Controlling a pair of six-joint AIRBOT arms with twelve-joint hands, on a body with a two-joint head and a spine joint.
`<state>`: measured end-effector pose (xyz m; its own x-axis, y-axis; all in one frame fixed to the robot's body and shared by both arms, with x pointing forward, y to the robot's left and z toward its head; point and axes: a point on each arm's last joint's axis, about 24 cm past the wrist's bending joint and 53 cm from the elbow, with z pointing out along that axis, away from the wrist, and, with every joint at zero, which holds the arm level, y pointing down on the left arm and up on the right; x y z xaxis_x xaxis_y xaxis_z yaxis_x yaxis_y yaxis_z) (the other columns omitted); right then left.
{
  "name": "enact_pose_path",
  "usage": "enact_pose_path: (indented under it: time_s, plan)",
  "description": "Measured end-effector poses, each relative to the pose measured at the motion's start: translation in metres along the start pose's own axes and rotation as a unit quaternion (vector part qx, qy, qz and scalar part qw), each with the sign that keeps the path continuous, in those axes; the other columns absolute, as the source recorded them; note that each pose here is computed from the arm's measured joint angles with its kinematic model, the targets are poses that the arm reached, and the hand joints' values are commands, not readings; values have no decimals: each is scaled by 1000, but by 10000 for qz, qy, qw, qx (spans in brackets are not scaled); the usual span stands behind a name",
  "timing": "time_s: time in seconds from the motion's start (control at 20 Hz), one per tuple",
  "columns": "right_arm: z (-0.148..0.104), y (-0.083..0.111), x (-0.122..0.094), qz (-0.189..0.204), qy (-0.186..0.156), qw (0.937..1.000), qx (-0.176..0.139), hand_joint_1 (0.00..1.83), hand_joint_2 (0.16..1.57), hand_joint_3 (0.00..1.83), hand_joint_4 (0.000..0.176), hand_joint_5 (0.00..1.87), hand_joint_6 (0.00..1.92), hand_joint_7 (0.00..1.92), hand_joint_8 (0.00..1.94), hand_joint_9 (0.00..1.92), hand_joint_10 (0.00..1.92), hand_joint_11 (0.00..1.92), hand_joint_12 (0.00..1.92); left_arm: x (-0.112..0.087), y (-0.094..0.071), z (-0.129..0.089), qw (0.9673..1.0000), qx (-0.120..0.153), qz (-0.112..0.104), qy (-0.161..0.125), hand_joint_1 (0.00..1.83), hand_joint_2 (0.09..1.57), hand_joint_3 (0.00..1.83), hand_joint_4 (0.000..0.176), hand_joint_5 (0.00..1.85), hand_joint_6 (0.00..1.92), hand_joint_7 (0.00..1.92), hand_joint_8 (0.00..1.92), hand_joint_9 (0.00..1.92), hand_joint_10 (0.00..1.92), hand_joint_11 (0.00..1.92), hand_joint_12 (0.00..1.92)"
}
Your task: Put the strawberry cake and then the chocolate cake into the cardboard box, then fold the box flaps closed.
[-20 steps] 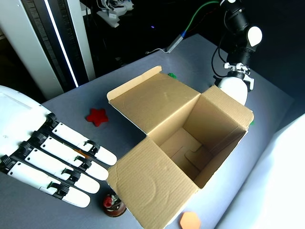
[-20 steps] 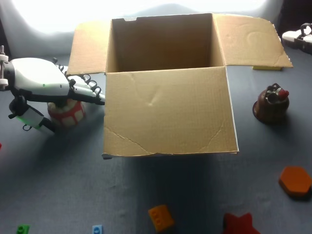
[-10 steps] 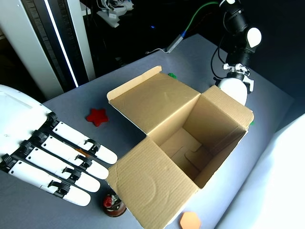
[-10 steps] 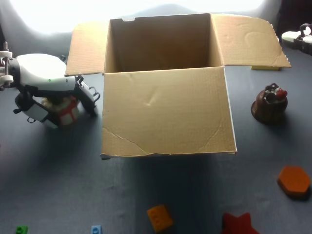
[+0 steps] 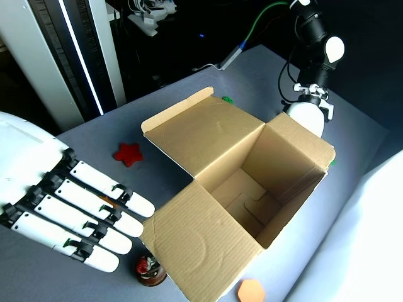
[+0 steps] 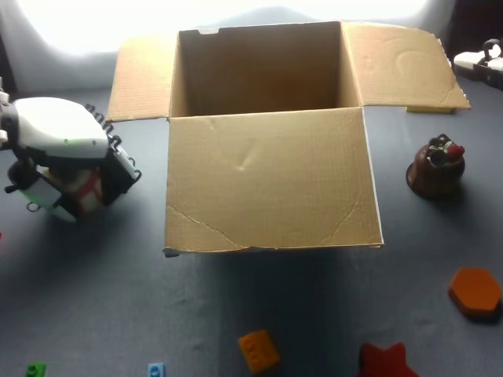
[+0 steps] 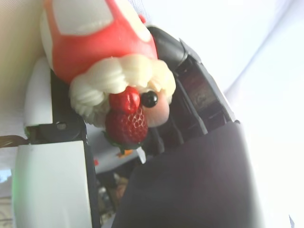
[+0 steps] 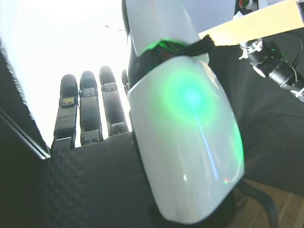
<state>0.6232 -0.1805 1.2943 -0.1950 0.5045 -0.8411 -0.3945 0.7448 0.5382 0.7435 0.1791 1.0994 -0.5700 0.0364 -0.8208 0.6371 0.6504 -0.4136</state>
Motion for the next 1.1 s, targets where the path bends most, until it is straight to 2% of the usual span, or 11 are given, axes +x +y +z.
enact_pose_path:
  time_s: [0.15,0.25,0.3,0.35,0.4,0.5,0.55,0.6,0.75,0.95,1.1]
  plan:
    - [0,0,0,-2,0,10000,-1,1149,1035,1,0,32,2,114,0,105,7,0,345,-5,-1,-13,9999,-23,132,37,1344,1212,1,0,716,1254,713,1403,846,1429,876,1573]
    - [0,0,0,-2,2,10000,-1,1164,1032,0,0,30,2,110,2,104,5,0,321,-11,-10,-20,9997,45,232,71,1340,1202,0,0,744,1179,731,1407,883,1408,895,1577]
    - [0,0,0,-4,2,10000,-1,1171,1018,0,0,27,0,94,0,84,1,0,237,-21,-21,-25,9994,155,294,-2,1345,1211,2,0,706,1260,709,1404,862,1414,904,1566]
    - [0,0,0,-2,0,10000,-1,1189,1000,0,0,49,7,101,2,94,5,0,284,-26,-25,-29,9992,198,349,-30,1345,1214,2,0,706,1262,706,1402,848,1434,891,1561]
    - [0,0,0,-2,2,10000,-1,1196,1001,0,0,64,13,113,7,96,6,0,292,-35,-28,-35,9990,210,390,-92,1335,1209,0,0,730,1219,713,1395,875,1424,890,1567]
    - [0,0,0,-2,2,10000,-1,1189,1008,0,0,58,6,128,4,95,4,0,159,-47,-31,-47,9987,174,459,-156,1344,1213,2,0,742,1230,686,1428,840,1449,897,1585]
    - [0,0,0,-2,0,10000,-1,1175,1013,0,0,68,8,138,4,103,6,0,181,-52,-31,-55,9985,148,501,-184,1343,1218,2,0,730,1260,672,1445,838,1444,888,1588]
    - [0,0,0,0,0,10000,0,1168,1015,0,0,66,5,134,1,96,3,0,138,-56,-32,-61,9982,130,554,-193,1335,1217,1,0,748,1193,687,1459,840,1477,891,1616]
    - [0,0,0,-4,4,10000,-1,1178,1004,0,0,58,0,139,4,102,8,0,158,-65,-39,-78,9972,135,720,-177,1338,1206,0,0,767,1131,720,1416,871,1466,919,1636]
    - [0,0,0,0,2,10000,0,1121,1032,8,0,31,1,118,1,99,3,0,207,-79,-48,-94,9964,174,787,-248,1341,1201,0,0,800,1098,703,1438,872,1451,928,1624]
    - [0,0,0,-4,2,10000,-1,1130,1023,0,0,44,5,142,8,119,9,0,324,-86,-50,-104,9955,144,907,-214,1342,1209,2,0,767,1214,683,1421,844,1449,920,1601]
